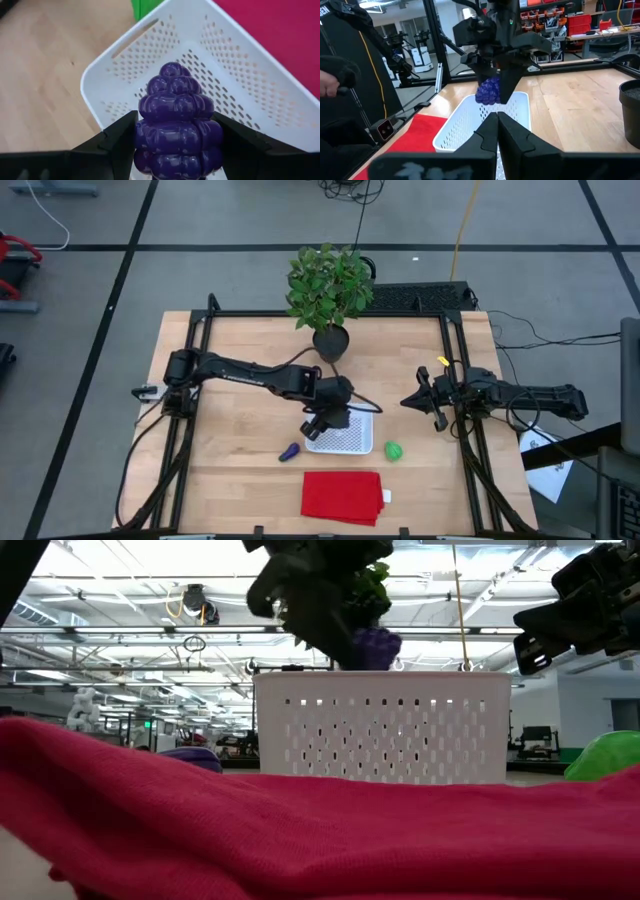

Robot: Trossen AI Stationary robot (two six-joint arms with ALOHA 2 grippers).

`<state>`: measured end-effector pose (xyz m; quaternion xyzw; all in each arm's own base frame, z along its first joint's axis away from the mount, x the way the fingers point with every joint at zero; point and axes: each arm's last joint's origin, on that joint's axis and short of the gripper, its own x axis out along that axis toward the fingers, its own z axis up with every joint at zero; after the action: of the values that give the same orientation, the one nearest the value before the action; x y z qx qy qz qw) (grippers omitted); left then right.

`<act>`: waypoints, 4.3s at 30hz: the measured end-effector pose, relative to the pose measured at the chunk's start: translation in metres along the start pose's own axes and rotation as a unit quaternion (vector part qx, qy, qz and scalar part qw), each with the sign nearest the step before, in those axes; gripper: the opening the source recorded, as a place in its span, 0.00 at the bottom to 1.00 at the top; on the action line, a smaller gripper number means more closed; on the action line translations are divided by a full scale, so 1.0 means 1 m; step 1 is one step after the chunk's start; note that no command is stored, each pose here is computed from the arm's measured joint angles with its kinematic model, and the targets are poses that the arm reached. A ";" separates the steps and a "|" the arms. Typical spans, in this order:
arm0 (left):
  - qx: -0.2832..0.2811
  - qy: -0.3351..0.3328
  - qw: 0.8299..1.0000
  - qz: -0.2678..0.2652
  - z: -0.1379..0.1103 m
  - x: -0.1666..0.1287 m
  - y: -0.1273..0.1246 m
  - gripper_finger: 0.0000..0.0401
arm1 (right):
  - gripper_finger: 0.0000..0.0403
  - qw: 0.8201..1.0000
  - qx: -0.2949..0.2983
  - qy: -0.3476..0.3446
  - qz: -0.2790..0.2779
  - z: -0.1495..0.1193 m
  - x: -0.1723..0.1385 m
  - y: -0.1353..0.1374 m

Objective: Pick and placing Produce into tupperware
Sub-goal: Put the violet grapes into the white bin

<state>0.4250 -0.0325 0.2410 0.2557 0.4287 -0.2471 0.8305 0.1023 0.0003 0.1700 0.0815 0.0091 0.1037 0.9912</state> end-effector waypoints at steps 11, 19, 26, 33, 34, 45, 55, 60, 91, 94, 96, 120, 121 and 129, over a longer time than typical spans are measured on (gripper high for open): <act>0.083 0.067 0.992 -0.064 0.012 0.024 0.005 0.58 | 0.00 1.000 0.000 0.007 -0.001 -0.001 0.001 0.000; 0.168 0.070 0.981 -0.063 0.022 0.035 0.000 0.58 | 0.00 1.000 0.002 0.008 -0.002 -0.001 0.001 -0.001; 0.196 0.070 0.976 -0.065 0.019 0.041 0.004 0.58 | 0.00 1.000 0.002 0.010 -0.002 -0.002 0.001 -0.001; 0.178 0.075 0.979 -0.065 0.011 0.053 0.011 0.58 | 0.00 1.000 0.001 0.010 -0.002 -0.002 0.001 -0.001; 0.175 0.072 0.980 -0.063 0.010 0.053 0.013 0.58 | 0.00 1.000 0.001 0.010 -0.002 -0.002 0.001 -0.001; 0.162 0.070 0.981 -0.079 0.009 0.056 0.011 0.58 | 0.00 1.000 -0.010 0.011 -0.002 -0.002 0.001 -0.001; 0.109 0.069 0.989 -0.068 0.008 0.059 0.014 0.58 | 0.00 1.000 -0.006 0.011 -0.002 -0.002 0.001 -0.001; 0.072 0.072 0.993 -0.066 0.007 0.059 0.014 0.58 | 0.00 1.000 -0.006 0.011 -0.002 -0.002 0.001 -0.001; 0.034 0.131 0.986 -0.098 -0.006 0.080 0.004 0.58 | 0.00 1.000 -0.005 0.014 -0.003 -0.002 0.001 -0.001; 0.035 0.129 0.986 -0.096 -0.006 0.080 0.005 0.58 | 0.00 1.000 -0.005 0.014 -0.003 -0.002 0.001 -0.001; 0.035 0.130 0.986 -0.097 -0.006 0.080 0.005 0.58 | 0.00 1.000 -0.005 0.014 -0.003 -0.002 0.001 -0.001; -0.004 0.156 0.979 -0.128 -0.011 0.077 0.000 0.58 | 0.00 1.000 -0.012 0.010 -0.002 -0.002 0.001 -0.001; -0.003 0.156 0.979 -0.129 -0.011 0.077 0.000 0.58 | 0.00 1.000 -0.012 0.010 -0.002 -0.002 0.001 -0.001; 0.005 0.154 0.980 -0.129 -0.011 0.077 0.000 0.58 | 0.00 1.000 -0.012 0.010 -0.002 -0.002 0.001 -0.001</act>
<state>0.4578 -0.0399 0.1705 0.2377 0.5792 -0.3120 0.7146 0.1038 0.0002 0.1681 0.0685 0.0184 0.1028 0.9922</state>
